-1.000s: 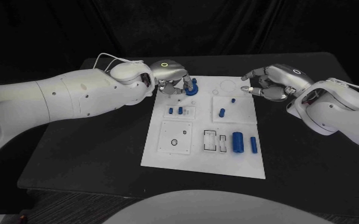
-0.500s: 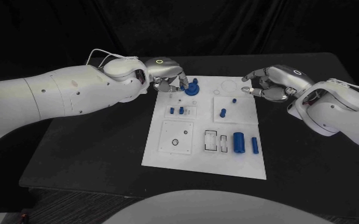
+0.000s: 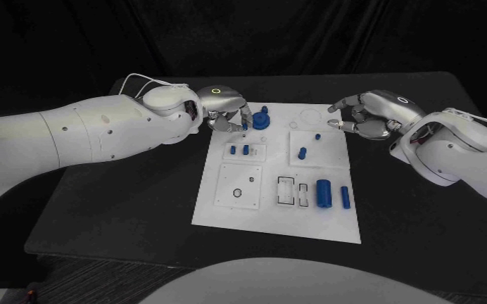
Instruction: Assemble the parts on the task board
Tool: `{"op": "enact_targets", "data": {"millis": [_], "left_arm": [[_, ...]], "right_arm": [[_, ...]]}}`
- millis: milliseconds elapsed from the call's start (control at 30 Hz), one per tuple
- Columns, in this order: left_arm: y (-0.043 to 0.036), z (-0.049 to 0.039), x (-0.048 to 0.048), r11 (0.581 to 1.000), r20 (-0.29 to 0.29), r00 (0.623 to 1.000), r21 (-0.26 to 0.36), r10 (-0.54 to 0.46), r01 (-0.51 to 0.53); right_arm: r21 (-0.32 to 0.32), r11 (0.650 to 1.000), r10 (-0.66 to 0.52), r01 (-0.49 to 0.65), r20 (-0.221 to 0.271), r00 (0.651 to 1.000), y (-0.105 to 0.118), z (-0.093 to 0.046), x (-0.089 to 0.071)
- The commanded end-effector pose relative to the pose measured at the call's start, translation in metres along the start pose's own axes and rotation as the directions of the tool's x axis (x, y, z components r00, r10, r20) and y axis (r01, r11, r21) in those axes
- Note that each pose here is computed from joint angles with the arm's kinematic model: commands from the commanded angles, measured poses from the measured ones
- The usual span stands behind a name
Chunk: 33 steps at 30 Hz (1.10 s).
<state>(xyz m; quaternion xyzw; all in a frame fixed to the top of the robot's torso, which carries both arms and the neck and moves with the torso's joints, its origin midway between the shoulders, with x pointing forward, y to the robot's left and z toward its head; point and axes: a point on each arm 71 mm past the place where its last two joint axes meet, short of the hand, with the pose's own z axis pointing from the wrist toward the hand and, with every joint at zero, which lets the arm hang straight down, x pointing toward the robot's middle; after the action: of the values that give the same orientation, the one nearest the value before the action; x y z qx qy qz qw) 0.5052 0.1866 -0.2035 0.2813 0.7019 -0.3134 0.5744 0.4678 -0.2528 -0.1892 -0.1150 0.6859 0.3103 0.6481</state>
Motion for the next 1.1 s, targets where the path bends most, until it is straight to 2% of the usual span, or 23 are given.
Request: {"op": "enact_targets", "data": {"millis": [33, 500, 1100], "left_arm": [[-0.0007, 0.001, 0.004, 1.0, -0.022, 1.0, -0.001, -0.007, 0.007], [-0.0011, 0.0022, 0.0128, 1.0, -0.046, 0.999, -0.006, -0.02, 0.02], [0.0024, 0.0034, 0.021, 0.999, -0.062, 0.998, -0.022, -0.028, 0.026]], "right_arm": [[0.015, 1.0, 0.003, -0.003, -0.006, 1.0, -0.001, 0.0, 0.001], [0.015, 1.0, 0.003, -0.002, -0.008, 1.0, -0.001, 0.0, 0.002], [0.014, 1.0, 0.003, -0.003, -0.01, 1.0, -0.001, 0.0, 0.002]]}}
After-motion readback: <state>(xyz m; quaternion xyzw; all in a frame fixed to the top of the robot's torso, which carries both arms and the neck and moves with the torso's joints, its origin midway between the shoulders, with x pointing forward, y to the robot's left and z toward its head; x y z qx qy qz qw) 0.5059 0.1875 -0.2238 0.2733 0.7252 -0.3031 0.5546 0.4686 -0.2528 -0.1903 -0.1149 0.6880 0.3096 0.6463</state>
